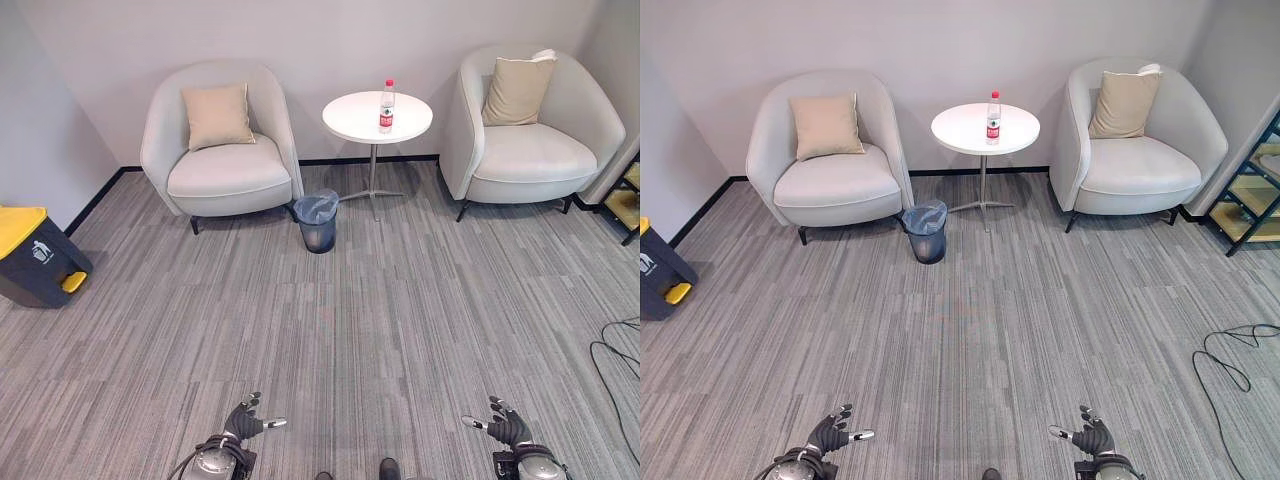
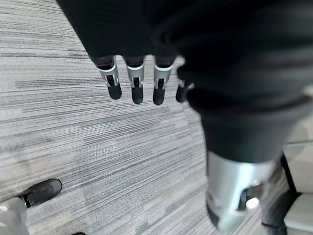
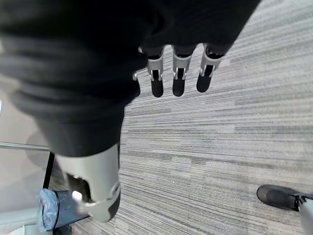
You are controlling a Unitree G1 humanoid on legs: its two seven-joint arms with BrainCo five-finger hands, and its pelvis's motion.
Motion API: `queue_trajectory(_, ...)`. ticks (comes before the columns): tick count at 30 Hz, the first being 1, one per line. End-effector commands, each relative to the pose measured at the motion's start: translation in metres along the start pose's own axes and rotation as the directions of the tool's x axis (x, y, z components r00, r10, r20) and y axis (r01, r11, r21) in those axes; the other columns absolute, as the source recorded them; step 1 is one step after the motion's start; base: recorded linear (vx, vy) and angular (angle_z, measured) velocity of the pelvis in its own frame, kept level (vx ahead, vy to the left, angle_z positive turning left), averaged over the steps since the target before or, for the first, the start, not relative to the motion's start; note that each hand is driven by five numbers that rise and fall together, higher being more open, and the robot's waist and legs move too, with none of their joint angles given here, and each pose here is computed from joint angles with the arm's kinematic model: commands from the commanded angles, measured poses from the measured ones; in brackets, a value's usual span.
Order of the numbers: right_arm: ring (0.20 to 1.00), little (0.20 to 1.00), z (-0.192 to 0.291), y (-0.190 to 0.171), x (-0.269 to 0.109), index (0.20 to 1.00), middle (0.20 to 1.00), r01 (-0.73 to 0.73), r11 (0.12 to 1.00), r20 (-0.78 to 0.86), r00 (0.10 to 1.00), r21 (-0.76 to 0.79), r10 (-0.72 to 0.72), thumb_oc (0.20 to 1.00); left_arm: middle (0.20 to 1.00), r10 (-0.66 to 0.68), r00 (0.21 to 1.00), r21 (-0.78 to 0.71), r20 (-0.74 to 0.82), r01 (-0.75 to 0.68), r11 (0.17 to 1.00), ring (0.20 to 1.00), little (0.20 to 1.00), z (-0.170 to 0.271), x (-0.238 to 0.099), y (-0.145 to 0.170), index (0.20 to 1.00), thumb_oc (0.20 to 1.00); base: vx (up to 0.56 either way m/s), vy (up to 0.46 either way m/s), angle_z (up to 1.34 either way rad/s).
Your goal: Gather garbage on tea table into small bin, then transfer packed bag to large trash can.
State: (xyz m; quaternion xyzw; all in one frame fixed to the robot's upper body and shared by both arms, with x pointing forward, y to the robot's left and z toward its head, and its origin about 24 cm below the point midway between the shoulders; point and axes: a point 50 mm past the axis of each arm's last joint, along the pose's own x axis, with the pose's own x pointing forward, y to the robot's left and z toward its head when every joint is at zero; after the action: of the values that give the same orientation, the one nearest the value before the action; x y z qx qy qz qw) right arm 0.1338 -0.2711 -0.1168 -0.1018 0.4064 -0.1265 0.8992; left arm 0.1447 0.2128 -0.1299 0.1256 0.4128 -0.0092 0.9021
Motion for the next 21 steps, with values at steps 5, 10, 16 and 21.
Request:
queue_trajectory(5, 1.0, 1.0, 0.009, -0.005, 0.004, 1.0, 1.0, 0.033, 0.998, 0.032, 0.999, 0.052, -0.034, 1.0, 1.0, 0.052, 0.996, -0.106, 0.072, -0.045, 0.993, 1.0, 1.0, 0.018, 0.004, 0.011, 1.0, 1.0, 0.03, 0.004, -0.11)
queue_trajectory(10, 1.0, 1.0, 0.013, -0.007, 0.006, 1.0, 1.0, 0.053, 0.994, 0.034, 0.998, 0.1, -0.057, 1.0, 1.0, 0.089, 0.993, -0.158, 0.083, -0.075, 0.985, 1.0, 1.0, 0.021, 0.003, 0.016, 1.0, 1.0, 0.03, 0.029, -0.04)
queue_trajectory(16, 1.0, 1.0, 0.026, -0.008, 0.01, 1.0, 1.0, 0.054, 0.993, 0.067, 0.996, 0.107, -0.061, 1.0, 1.0, 0.137, 0.984, -0.213, 0.116, -0.11, 0.971, 1.0, 1.0, 0.026, 0.001, 0.028, 1.0, 1.0, 0.03, 0.073, -0.13)
queue_trajectory(21, 1.0, 1.0, 0.036, -0.01, 0.012, 1.0, 1.0, 0.048, 0.994, 0.095, 0.994, 0.093, -0.057, 1.0, 1.0, 0.159, 0.98, -0.216, 0.116, -0.132, 0.968, 1.0, 1.0, 0.026, 0.0, 0.036, 1.0, 1.0, 0.07, 0.084, -0.14)
